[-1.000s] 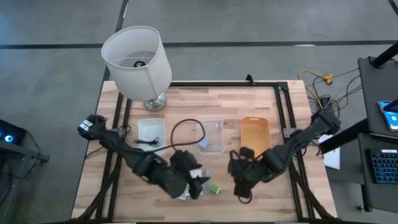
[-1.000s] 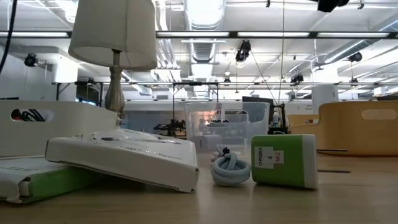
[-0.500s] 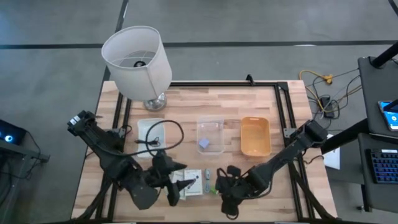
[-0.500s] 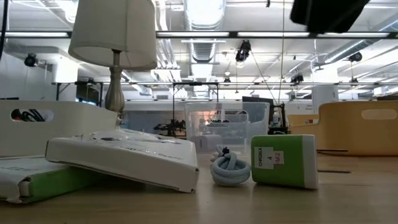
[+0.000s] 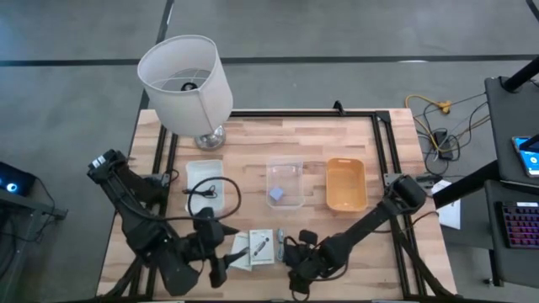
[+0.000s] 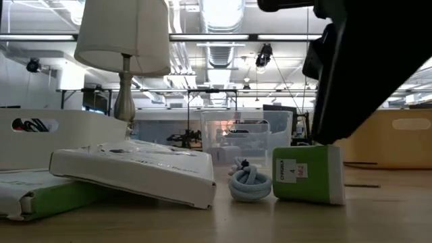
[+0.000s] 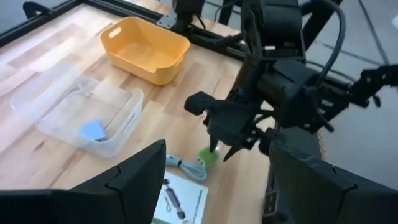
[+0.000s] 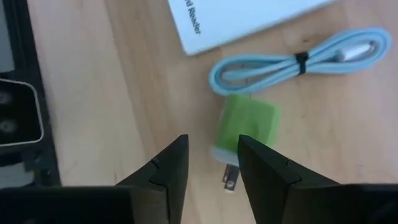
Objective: Pick and place items into bin
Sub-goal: Put the green charger adapter into the transparent bin
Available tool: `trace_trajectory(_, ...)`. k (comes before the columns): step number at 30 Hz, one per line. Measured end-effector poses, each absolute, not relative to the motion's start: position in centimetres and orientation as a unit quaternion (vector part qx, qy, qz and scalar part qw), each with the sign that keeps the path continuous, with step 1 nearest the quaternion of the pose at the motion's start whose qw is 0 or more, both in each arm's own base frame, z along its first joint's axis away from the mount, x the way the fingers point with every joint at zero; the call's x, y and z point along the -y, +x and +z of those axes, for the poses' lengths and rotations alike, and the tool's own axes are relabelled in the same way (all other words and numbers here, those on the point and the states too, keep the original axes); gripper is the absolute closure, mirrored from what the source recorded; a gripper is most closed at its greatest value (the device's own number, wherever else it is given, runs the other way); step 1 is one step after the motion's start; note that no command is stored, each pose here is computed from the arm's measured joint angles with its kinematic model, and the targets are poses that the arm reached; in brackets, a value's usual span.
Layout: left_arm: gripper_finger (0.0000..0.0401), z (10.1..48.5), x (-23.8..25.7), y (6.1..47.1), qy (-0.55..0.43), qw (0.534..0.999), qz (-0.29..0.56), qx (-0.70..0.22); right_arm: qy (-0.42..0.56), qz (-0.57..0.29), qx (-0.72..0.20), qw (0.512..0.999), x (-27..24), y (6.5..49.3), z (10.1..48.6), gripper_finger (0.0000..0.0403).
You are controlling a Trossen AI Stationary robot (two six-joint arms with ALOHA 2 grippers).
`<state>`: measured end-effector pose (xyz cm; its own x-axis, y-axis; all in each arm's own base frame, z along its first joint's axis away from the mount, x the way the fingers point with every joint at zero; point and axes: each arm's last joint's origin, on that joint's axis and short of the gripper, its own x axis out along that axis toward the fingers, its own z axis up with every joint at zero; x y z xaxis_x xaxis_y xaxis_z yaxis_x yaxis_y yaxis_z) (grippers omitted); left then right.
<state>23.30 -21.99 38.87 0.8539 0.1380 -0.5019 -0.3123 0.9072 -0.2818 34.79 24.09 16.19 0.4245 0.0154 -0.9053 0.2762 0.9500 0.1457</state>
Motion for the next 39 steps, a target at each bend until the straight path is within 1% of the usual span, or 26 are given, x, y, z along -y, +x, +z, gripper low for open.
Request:
trace_trajectory(9, 0.0132, 38.5, 22.0, 22.7, -0.135, 0.948, 0.119, -0.262, 0.173, -0.103, -0.517, 0.832, -23.8, 36.5, 15.8, 0.0271)
trace_trajectory(12, 0.0132, 38.4, 22.0, 22.5, -0.127, 0.948, 0.121, -0.267, 0.188, -0.117, -0.522, 0.823, -23.7, 36.6, 16.7, 0.0263)
trace_trajectory(16, 0.0132, 38.3, 21.9, 22.5, -0.113, 0.948, 0.125, -0.269, 0.182, -0.111, -0.501, 0.839, -24.1, 36.6, 20.0, 0.0241)
trace_trajectory(18, 0.0132, 38.2, 21.7, 22.4, -0.102, 0.948, 0.13, -0.272, 0.172, -0.121, -0.497, 0.842, -24.0, 36.5, 20.3, 0.0224)
trace_trajectory(22, 0.0132, 38.1, 21.6, 22.3, -0.095, 0.948, 0.137, -0.272, 0.164, -0.146, -0.509, 0.832, -23.7, 36.8, 18.5, 0.0193)
trace_trajectory(26, 0.0132, 38.2, 21.5, 22.2, -0.095, 0.948, 0.137, -0.272, 0.154, -0.157, -0.519, 0.826, -23.8, 37.1, 17.1, 0.0176)
trace_trajectory(28, 0.0132, 38.2, 21.5, 22.2, -0.095, 0.948, 0.137, -0.272, 0.149, -0.163, -0.525, 0.822, -23.9, 37.0, 16.4, 0.0171)
trace_trajectory(33, 0.0132, 38.2, 21.5, 22.2, -0.095, 0.947, 0.139, -0.273, 0.146, -0.164, -0.519, 0.826, -23.8, 37.1, 16.5, 0.0165)
trace_trajectory(39, 0.0132, 38.2, 21.4, 22.2, -0.093, 0.947, 0.14, -0.273, 0.133, -0.173, -0.53, 0.819, -23.9, 37.2, 14.8, 0.0167)
